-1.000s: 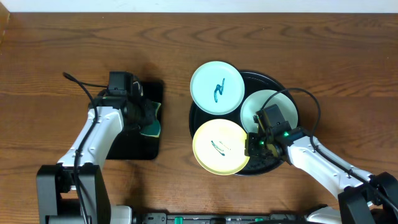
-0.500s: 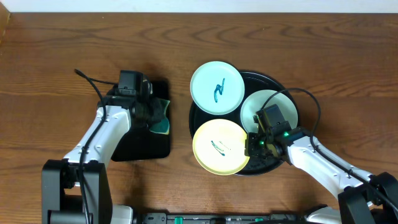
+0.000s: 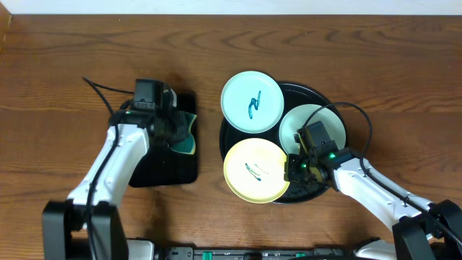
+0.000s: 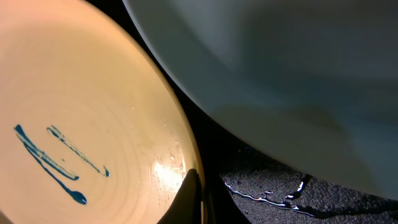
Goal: Clean dirty plates on tray and stack at the side
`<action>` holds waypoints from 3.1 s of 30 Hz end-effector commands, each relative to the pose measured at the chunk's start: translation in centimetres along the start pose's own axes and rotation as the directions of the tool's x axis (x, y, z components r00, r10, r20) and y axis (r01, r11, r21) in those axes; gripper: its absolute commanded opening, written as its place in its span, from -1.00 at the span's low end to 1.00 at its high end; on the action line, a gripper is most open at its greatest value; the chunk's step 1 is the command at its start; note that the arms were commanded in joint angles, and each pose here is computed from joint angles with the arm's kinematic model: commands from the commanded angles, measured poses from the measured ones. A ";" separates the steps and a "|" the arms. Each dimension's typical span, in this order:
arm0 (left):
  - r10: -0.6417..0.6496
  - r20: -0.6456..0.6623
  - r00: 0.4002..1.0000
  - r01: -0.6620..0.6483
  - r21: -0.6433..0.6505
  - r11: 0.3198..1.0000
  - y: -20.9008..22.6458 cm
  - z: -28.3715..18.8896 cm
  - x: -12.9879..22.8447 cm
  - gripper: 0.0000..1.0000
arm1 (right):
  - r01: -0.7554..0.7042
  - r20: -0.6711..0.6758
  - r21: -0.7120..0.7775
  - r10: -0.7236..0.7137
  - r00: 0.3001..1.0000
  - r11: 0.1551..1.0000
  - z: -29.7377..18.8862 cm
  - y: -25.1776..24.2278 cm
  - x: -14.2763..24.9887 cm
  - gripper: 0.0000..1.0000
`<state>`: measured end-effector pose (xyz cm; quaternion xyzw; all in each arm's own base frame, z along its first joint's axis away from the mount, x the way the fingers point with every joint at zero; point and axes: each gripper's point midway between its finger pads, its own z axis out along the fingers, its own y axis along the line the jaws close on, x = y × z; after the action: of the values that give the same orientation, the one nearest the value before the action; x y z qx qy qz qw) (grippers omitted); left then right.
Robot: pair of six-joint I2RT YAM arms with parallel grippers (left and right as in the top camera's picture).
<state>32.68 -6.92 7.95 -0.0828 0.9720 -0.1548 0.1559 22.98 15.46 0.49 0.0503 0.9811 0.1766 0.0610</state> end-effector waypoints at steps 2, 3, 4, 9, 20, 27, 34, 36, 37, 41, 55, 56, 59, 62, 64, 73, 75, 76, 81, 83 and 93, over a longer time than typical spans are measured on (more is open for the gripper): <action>0.076 0.085 0.994 -0.085 0.110 0.990 -3.2 -3.2 -1.5 -0.86 | -0.002 -0.001 0.031 0.002 1.000 1.000 0.3 -0.5 0.3 -0.97; 0.078 0.081 0.994 -0.089 0.135 0.987 -3.7 -3.3 -1.3 -0.86 | -0.002 -0.001 0.031 0.002 1.000 1.000 0.3 -0.5 0.3 -0.98; 0.070 0.070 0.995 -0.081 0.166 0.983 -4.5 -3.4 -1.0 -0.85 | -0.003 0.000 0.030 0.003 1.000 1.000 0.3 -0.5 0.3 -0.98; 0.006 -0.020 1.000 -0.002 0.215 0.977 -7.6 -2.6 1.3 -0.85 | -0.003 0.000 0.031 0.003 1.000 1.000 0.3 -0.5 0.3 -0.97; 0.068 -0.240 0.968 -0.011 0.229 0.973 -14.6 1.5 9.3 -0.85 | -0.003 0.000 0.031 0.003 1.000 1.000 0.3 -0.5 0.3 -0.97; 0.101 -0.281 0.954 -0.043 0.205 0.978 -16.5 3.6 12.0 -0.85 | -0.003 -0.001 0.031 0.003 1.000 1.000 0.3 -0.5 0.3 -0.97; 0.056 -0.328 0.943 -0.008 0.146 0.989 -16.5 5.9 13.7 -0.85 | -0.003 -0.001 0.032 0.003 1.000 0.999 0.3 -0.5 0.3 -0.98; 0.059 -0.317 0.947 -0.014 0.142 0.990 -16.5 6.4 13.5 -0.85 | -0.004 -0.003 0.033 0.004 1.000 0.999 0.3 -0.6 0.3 -0.98; 0.057 -0.300 0.952 -0.019 0.127 0.992 -16.3 6.7 13.2 -0.85 | -0.004 -0.005 0.033 0.004 1.000 0.999 0.3 -0.6 0.4 -0.98; 0.048 -0.158 0.986 -0.050 -0.007 0.999 -14.0 7.4 10.6 -0.85 | -0.014 -0.028 0.044 0.015 0.999 0.999 0.3 -0.9 0.9 -0.97; 0.036 -0.201 0.979 -0.023 0.065 0.998 -15.5 6.5 10.8 -0.85 | -0.014 -0.030 0.046 0.016 0.999 0.999 0.3 -0.9 1.0 -0.98; 0.051 -0.233 0.971 -0.030 0.094 0.995 -16.2 6.4 11.7 -0.85 | -0.014 -0.030 0.045 0.015 0.999 0.999 0.3 -0.9 1.0 -0.98; 0.102 -0.274 0.956 -0.067 0.133 0.989 -17.7 6.1 13.7 -0.85 | -0.014 -0.030 0.046 0.015 0.999 0.999 0.3 -0.9 1.0 -0.98; 0.148 -0.287 0.946 -0.111 0.144 0.983 -18.5 6.0 15.3 -0.85 | -0.014 -0.031 0.045 0.015 0.999 0.999 0.3 -0.9 1.0 -0.98; 0.175 -0.303 0.937 -0.136 0.145 0.980 -18.9 6.1 16.5 -0.85 | -0.014 -0.031 0.046 0.015 0.999 0.999 0.3 -0.9 1.0 -0.98; 0.174 -0.156 0.972 -0.182 -0.038 0.983 -15.7 6.9 13.4 -0.85 | -0.014 -0.032 0.045 0.016 0.999 0.999 0.3 -0.9 1.1 -0.98; 0.169 -0.036 0.985 -0.173 -0.160 0.972 -13.5 7.0 10.2 -0.85 | -0.015 -0.039 0.042 0.017 0.999 0.999 0.3 -0.9 1.2 -0.98; 0.160 -0.008 0.987 -0.159 -0.188 0.969 -12.9 6.9 9.4 -0.85 | -0.016 -0.040 0.044 0.017 0.999 0.999 0.3 -0.9 1.2 -0.98; 0.082 0.022 0.996 -0.075 -0.220 0.973 -10.6 6.8 6.9 -0.85 | -0.016 -0.043 0.046 0.018 0.999 0.999 0.3 -0.9 1.3 -0.97; 0.052 0.002 0.999 -0.051 -0.208 0.977 -10.2 6.6 6.8 -0.85 | -0.016 -0.043 0.046 0.018 0.999 0.999 0.3 -0.9 1.3 -0.97; 0.081 -0.315 0.946 -0.035 0.149 0.988 -16.9 5.1 13.4 -0.85 | -0.015 -0.040 0.043 0.017 0.999 0.999 0.3 -0.9 1.2 -0.98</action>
<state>26.16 -24.44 4.14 -0.0503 0.9815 -0.1765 0.0547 22.25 15.74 0.48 0.0559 0.9810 0.1804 0.0446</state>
